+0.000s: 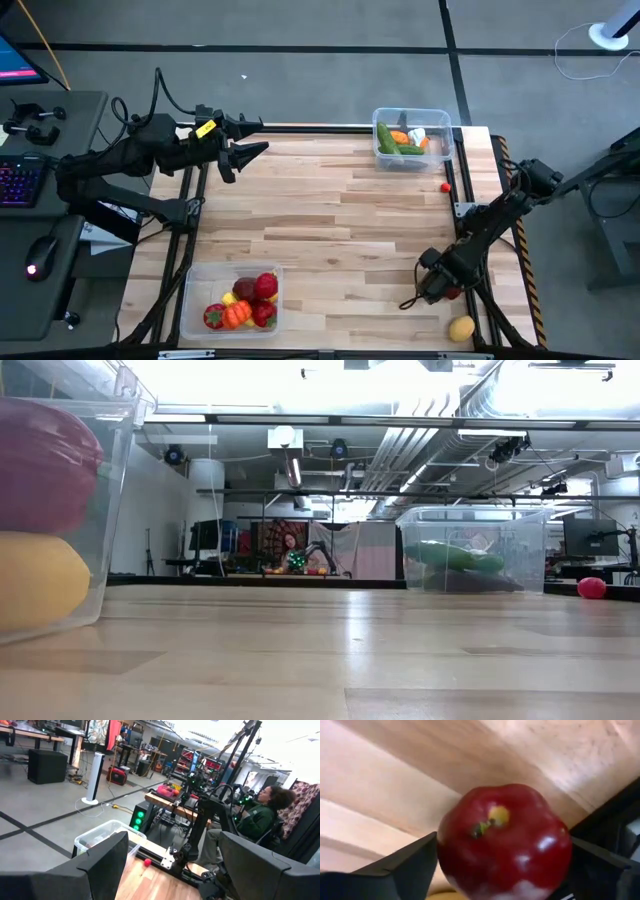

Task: Sort produce into baskets
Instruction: Put the red apple into the bottom transparent bin

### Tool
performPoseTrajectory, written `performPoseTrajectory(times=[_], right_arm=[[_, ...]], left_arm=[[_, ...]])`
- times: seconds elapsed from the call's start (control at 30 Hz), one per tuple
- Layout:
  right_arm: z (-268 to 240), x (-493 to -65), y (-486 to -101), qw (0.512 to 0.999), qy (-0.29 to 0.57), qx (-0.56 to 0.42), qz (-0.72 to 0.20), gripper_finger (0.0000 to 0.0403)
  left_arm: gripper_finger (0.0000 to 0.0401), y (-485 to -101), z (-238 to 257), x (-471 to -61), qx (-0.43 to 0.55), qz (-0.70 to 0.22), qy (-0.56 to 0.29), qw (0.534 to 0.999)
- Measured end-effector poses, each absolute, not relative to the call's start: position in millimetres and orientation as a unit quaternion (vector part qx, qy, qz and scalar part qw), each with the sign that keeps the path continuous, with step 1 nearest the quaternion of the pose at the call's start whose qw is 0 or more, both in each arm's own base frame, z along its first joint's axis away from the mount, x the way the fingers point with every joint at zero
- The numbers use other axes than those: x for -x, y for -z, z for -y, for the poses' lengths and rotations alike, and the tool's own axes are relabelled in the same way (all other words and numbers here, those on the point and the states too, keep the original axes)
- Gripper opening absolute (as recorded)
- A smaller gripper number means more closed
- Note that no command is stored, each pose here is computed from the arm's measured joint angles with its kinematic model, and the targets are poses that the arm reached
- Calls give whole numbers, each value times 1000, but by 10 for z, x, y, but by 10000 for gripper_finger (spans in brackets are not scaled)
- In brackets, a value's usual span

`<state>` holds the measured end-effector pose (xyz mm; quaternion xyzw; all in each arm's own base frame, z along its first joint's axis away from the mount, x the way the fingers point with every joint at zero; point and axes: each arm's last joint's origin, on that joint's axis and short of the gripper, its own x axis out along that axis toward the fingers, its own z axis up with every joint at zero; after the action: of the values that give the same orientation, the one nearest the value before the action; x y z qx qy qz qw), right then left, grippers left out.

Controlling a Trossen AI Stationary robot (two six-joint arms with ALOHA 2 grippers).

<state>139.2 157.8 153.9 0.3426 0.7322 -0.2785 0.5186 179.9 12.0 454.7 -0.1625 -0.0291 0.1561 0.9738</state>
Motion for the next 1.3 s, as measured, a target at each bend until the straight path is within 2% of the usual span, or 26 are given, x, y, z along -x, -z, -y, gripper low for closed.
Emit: performPoseTrajectory(times=[0.1, 0.17, 0.3, 0.4, 0.47, 0.53, 0.63, 0.73, 0.8, 0.93, 1.0, 1.17, 1.3], right_arm=[[-1639, -1481, -1697, 551, 254, -353, -712, 316], [-1663, -1578, -1884, 596, 241, -355, -678, 283], [-1582, -1874, -2416, 745, 248, -348, -512, 276], [-1320, -2070, -2800, 822, 322, -287, -372, 276], [-1086, -2162, -3014, 841, 378, -227, -313, 276], [-828, -2230, -3174, 840, 428, -171, -286, 276], [-451, -2329, -3331, 823, 474, -123, -289, 279], [-151, -2420, -3447, 818, 482, -102, -298, 280], [-27, -2538, -3514, 838, 445, -120, -292, 280], [-22, -2897, -3537, 918, 265, -166, -243, 280], [-94, -3086, -3488, 941, 186, -185, -214, 280], [-420, -3576, -3187, 958, 36, -208, -195, 280], [-772, -3958, -2933, 961, -72, -211, -161, 281]], left_arm=[[301, -4547, -120, -1799, 163, 29, -156, 974], [300, -4547, -120, -1799, 169, 30, -156, 973], [301, -4547, -120, -1799, 176, 31, -156, 971], [300, -4547, -120, -1799, 176, 31, -156, 972], [300, -4547, -120, -1799, 176, 31, -156, 972], [301, -4547, -120, -1799, 177, 31, -155, 971], [300, -4546, -119, -1799, 188, 33, -154, 969], [301, -4543, -97, -1806, 208, 26, -115, 971], [300, -4539, -70, -1811, 219, 15, -70, 973], [300, -4528, -18, -1814, 226, -6, -1, 974], [301, -4526, 7, -1814, 229, -10, 7, 973], [300, -4524, 9, -1813, 224, -3, -26, 974], [301, -4525, -30, -1808, 227, 13, -92, 969]])
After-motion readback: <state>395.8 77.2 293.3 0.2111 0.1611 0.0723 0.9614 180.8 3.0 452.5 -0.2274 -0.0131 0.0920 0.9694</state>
